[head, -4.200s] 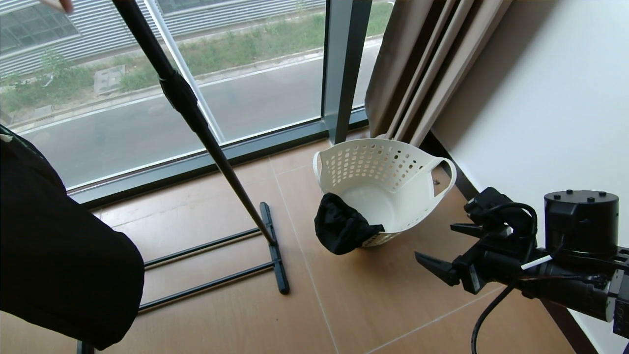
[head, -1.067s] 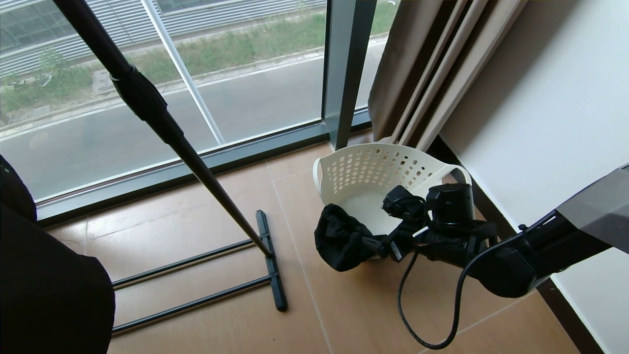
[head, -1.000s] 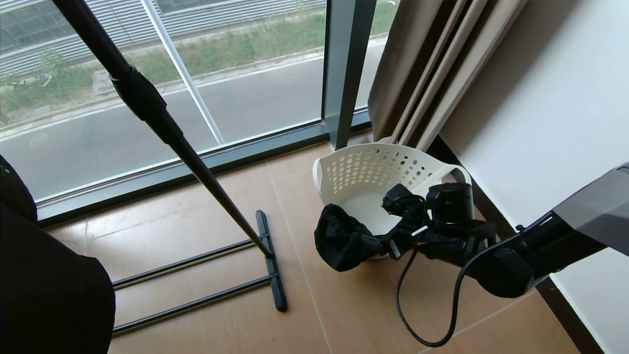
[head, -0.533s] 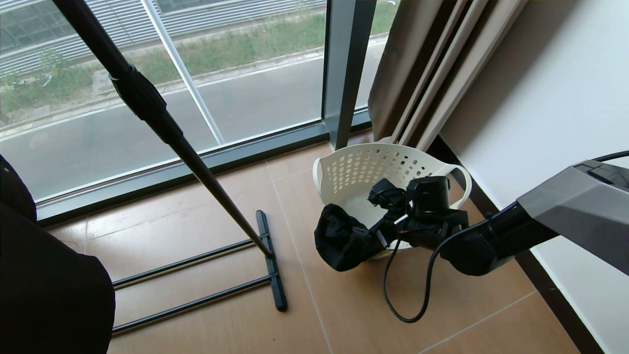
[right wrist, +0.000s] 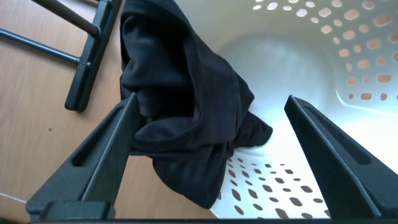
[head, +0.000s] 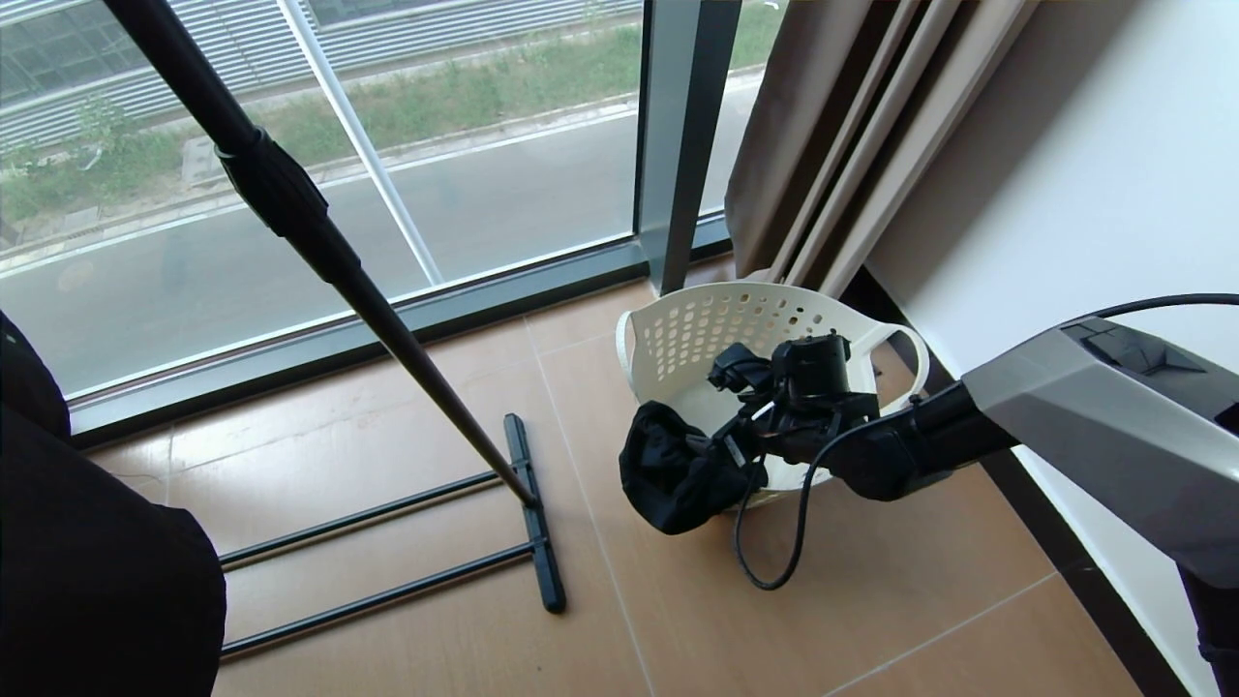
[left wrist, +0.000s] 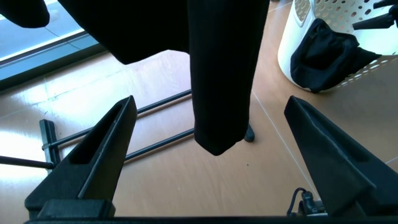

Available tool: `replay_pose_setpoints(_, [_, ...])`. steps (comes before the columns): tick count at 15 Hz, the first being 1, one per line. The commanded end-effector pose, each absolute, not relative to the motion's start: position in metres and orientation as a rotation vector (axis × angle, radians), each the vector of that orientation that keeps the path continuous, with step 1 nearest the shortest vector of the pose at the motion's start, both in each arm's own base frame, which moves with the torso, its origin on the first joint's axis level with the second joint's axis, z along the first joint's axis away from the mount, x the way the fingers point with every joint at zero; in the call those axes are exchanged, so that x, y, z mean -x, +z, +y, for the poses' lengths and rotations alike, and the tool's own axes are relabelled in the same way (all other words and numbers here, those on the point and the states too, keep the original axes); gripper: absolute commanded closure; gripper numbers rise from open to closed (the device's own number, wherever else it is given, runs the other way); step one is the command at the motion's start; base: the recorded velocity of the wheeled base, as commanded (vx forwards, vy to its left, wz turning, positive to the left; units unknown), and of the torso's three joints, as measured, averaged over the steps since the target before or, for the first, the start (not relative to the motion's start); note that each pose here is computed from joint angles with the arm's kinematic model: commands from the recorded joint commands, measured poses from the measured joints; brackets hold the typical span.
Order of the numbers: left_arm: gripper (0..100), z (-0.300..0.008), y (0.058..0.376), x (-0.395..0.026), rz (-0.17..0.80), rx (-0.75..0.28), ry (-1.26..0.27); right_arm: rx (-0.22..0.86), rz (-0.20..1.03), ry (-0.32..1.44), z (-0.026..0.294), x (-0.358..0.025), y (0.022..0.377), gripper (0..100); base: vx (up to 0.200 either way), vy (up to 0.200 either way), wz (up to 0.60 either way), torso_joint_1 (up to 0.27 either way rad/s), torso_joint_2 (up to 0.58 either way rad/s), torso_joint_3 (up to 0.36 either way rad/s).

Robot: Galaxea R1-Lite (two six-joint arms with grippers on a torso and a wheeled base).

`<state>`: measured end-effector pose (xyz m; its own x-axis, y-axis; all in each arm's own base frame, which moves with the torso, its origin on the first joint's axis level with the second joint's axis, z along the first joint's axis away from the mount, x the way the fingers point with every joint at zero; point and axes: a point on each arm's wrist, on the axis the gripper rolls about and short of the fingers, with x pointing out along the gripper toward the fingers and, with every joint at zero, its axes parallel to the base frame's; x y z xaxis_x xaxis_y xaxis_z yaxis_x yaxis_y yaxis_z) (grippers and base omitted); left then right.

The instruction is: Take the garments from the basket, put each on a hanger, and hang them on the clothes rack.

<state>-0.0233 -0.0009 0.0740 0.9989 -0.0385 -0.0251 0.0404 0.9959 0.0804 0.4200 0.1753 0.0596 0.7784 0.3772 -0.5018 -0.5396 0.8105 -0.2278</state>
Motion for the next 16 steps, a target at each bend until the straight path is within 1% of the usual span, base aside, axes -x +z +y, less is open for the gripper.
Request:
replay_pose_setpoints(1, [0, -0.001, 0.074, 0.023, 0.025, -0.081, -0.039, 0.380, 0.474, 0.488, 0.177, -0.435, 0.052, 0, 0.000, 0.000, 0.00, 0.000, 0.00, 0.000])
replay_pose_setpoints(3, [0, -0.001, 0.074, 0.023, 0.025, -0.081, -0.039, 0.391, 0.500, 0.454, 0.178, -0.444, 0.046, 0, 0.000, 0.000, 0.00, 0.000, 0.00, 0.000])
replay_pose_setpoints(6, [0, -0.001, 0.074, 0.023, 0.024, -0.081, -0.041, 0.397, 0.526, 0.454, 0.180, -0.447, 0.040, 0, 0.000, 0.000, 0.00, 0.000, 0.00, 0.000])
replay_pose_setpoints(9, [0, -0.001, 0.074, 0.023, 0.024, -0.085, -0.041, 0.398, 0.524, 0.455, 0.181, -0.450, 0.042, 0, 0.000, 0.000, 0.00, 0.000, 0.00, 0.000])
replay_pose_setpoints(16, [0, -0.001, 0.074, 0.023, 0.024, -0.084, -0.041, 0.423, 0.532, 0.454, 0.183, -0.454, 0.031, 0, 0.000, 0.000, 0.00, 0.000, 0.00, 0.000])
